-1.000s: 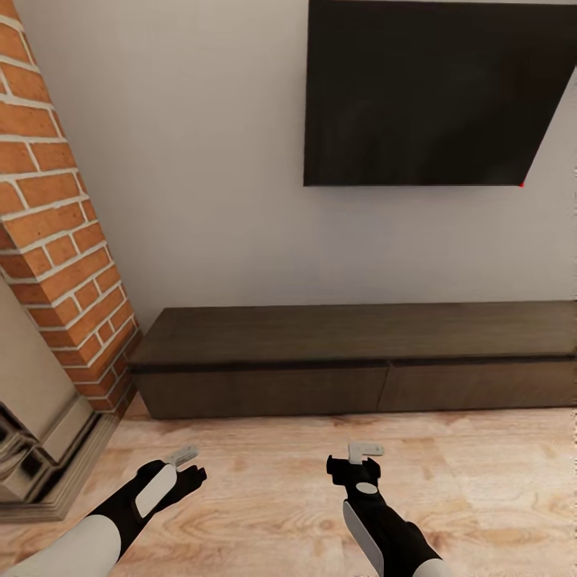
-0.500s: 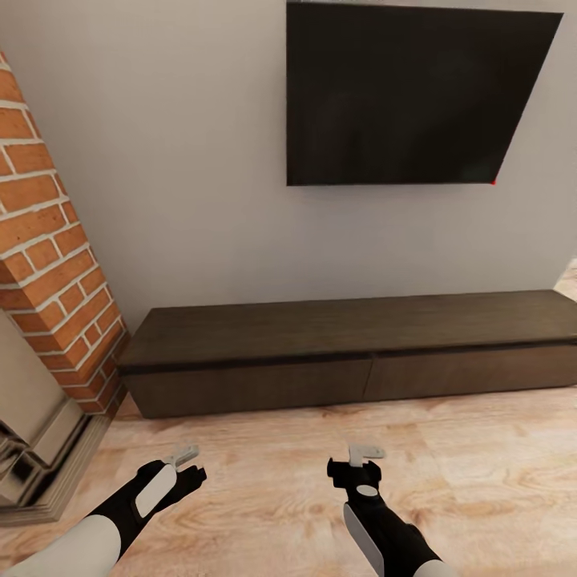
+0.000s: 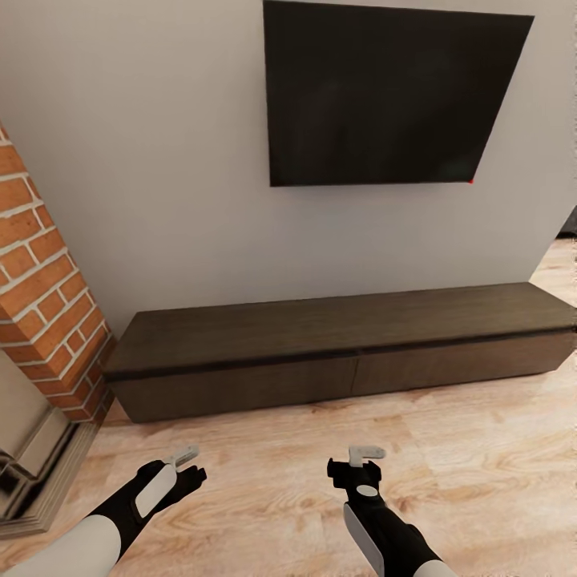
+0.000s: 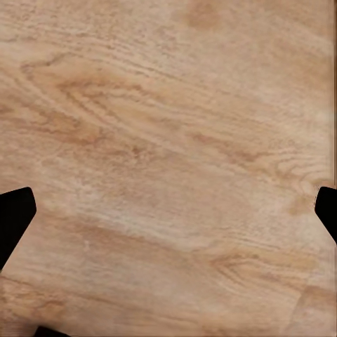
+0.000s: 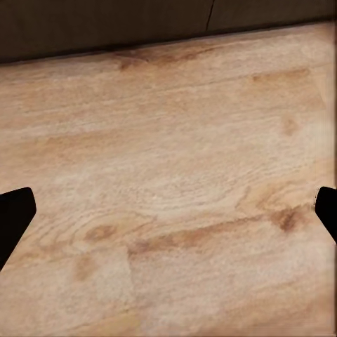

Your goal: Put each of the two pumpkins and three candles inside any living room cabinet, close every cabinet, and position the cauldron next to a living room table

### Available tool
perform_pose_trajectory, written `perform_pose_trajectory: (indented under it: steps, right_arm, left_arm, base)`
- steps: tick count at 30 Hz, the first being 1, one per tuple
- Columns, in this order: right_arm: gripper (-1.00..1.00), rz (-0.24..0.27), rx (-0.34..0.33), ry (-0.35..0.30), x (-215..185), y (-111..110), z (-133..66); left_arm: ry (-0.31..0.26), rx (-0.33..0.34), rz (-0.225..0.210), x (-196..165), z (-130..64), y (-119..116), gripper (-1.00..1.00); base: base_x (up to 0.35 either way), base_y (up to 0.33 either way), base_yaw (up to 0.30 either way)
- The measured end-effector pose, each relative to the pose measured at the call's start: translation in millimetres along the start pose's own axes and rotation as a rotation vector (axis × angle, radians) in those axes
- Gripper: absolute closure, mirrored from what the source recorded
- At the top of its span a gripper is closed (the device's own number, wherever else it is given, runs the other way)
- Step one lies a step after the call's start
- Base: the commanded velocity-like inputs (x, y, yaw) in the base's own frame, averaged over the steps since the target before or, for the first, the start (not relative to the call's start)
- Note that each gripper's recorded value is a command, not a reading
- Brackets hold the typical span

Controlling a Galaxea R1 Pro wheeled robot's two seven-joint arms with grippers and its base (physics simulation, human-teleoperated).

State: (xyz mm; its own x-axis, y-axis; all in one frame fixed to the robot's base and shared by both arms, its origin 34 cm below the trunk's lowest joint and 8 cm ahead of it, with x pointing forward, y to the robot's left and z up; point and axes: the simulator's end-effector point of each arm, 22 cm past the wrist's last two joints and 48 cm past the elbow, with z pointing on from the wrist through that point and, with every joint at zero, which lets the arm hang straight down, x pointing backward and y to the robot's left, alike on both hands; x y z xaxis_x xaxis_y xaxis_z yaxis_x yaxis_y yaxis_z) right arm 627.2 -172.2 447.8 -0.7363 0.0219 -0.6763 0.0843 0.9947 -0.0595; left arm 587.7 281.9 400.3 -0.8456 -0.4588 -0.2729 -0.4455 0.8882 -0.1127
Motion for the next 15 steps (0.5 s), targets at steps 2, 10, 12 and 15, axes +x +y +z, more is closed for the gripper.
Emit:
perform_pose_trajectory:
  steps: [2, 10, 12, 15]
  right_arm:
    - [-1.00, 0.000, 0.000, 0.002, -2, 0, -2.0]
    - [-1.00, 0.000, 0.002, 0.006, -13, -1, -11.2]
    - [-1.00, 0.000, 0.002, 0.006, -16, -2, -13.7]
    - [-1.00, 0.001, 0.002, 0.007, -21, -2, -17.4]
  left_arm:
    - [0.002, -0.001, 0.000, -1, -2.9, -1, -1.00]
    - [0.010, -0.006, 0.000, -4, -15.3, -1, -1.00]
    - [0.011, -0.007, 0.000, -5, -18.9, -2, -1.00]
    - [0.011, -0.007, -0.001, -8, -24.3, -3, -1.00]
  base:
    - [0.000, 0.000, -0.085]
    - [0.000, 0.000, -0.026]
    - [0.000, 0.000, -0.004]
    - [0.000, 0.000, -0.002]
